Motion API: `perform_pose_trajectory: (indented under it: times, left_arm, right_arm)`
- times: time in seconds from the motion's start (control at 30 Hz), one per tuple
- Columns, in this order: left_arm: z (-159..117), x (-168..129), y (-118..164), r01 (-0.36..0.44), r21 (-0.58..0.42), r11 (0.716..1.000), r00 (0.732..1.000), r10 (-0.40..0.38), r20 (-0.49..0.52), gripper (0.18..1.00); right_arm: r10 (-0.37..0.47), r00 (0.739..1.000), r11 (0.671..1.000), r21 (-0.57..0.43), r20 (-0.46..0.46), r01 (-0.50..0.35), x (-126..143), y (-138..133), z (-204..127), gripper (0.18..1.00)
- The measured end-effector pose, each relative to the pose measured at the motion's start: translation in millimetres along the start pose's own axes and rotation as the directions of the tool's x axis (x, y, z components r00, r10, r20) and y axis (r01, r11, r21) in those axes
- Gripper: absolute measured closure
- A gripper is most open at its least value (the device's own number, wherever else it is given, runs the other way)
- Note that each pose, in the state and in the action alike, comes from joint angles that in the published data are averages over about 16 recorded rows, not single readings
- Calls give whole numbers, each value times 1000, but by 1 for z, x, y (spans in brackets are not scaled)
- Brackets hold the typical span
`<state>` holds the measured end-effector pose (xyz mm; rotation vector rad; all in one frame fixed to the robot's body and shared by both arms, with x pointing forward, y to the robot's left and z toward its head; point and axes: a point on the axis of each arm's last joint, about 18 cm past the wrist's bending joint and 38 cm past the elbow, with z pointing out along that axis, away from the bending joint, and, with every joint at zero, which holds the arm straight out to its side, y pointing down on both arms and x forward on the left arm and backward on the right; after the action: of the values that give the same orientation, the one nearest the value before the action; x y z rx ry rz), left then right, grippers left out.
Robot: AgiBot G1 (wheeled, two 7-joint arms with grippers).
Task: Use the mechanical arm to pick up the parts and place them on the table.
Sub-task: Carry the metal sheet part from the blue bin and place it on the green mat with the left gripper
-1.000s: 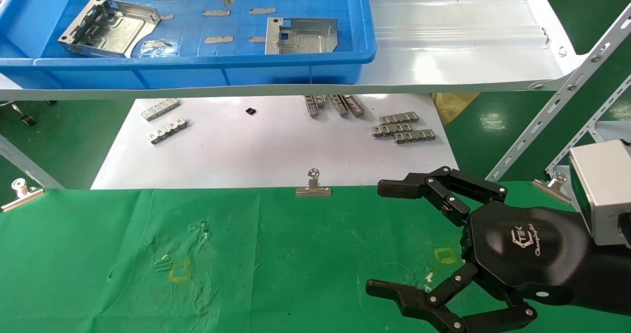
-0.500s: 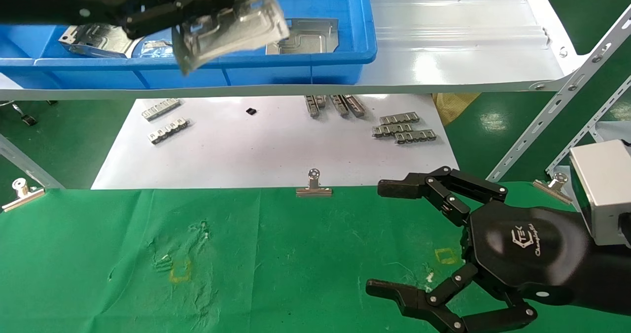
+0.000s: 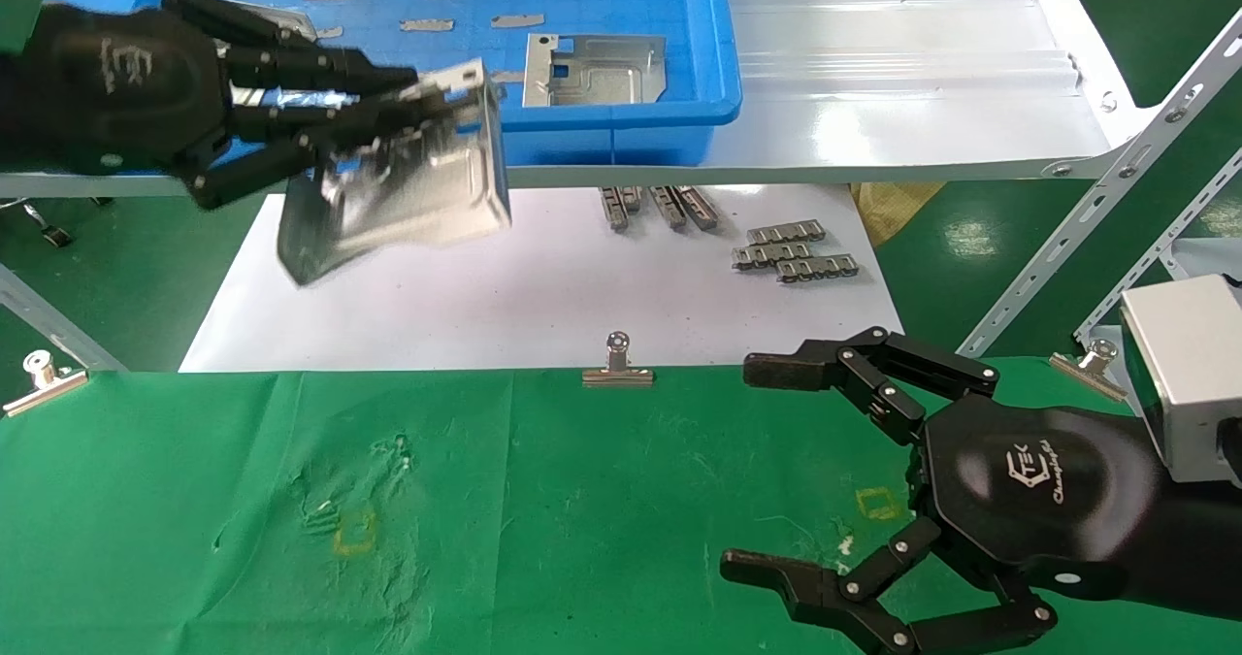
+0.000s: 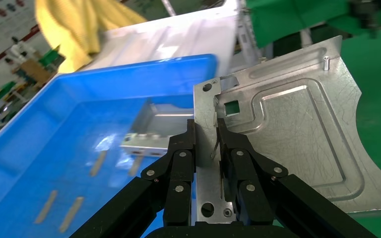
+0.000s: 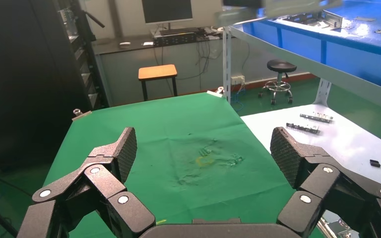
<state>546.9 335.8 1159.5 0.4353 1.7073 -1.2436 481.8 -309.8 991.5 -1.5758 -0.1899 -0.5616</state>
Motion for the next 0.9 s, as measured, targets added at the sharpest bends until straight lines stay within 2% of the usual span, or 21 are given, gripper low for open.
perform_pose_trajectory:
  times: [0.27, 0.53, 0.73, 0.9]
  left_arm:
    - [-6, 41, 15, -88, -45, 995, 989, 82, -119, 926]
    - [-3, 83, 57, -204, -120, 972, 948, 165, -273, 927]
    - [-3, 109, 95, -240, -166, 956, 918, 168, -360, 928]
    - [-5, 122, 124, -228, -202, 953, 915, 139, -378, 929]
  right_arm:
    - [0, 1000, 1000, 0, 0, 0, 0, 0, 0, 178]
    - [0, 1000, 1000, 0, 0, 0, 0, 0, 0, 178]
    - [0, 1000, 1000, 0, 0, 0, 0, 0, 0, 178]
    - [0, 1000, 1000, 0, 0, 0, 0, 0, 0, 178]
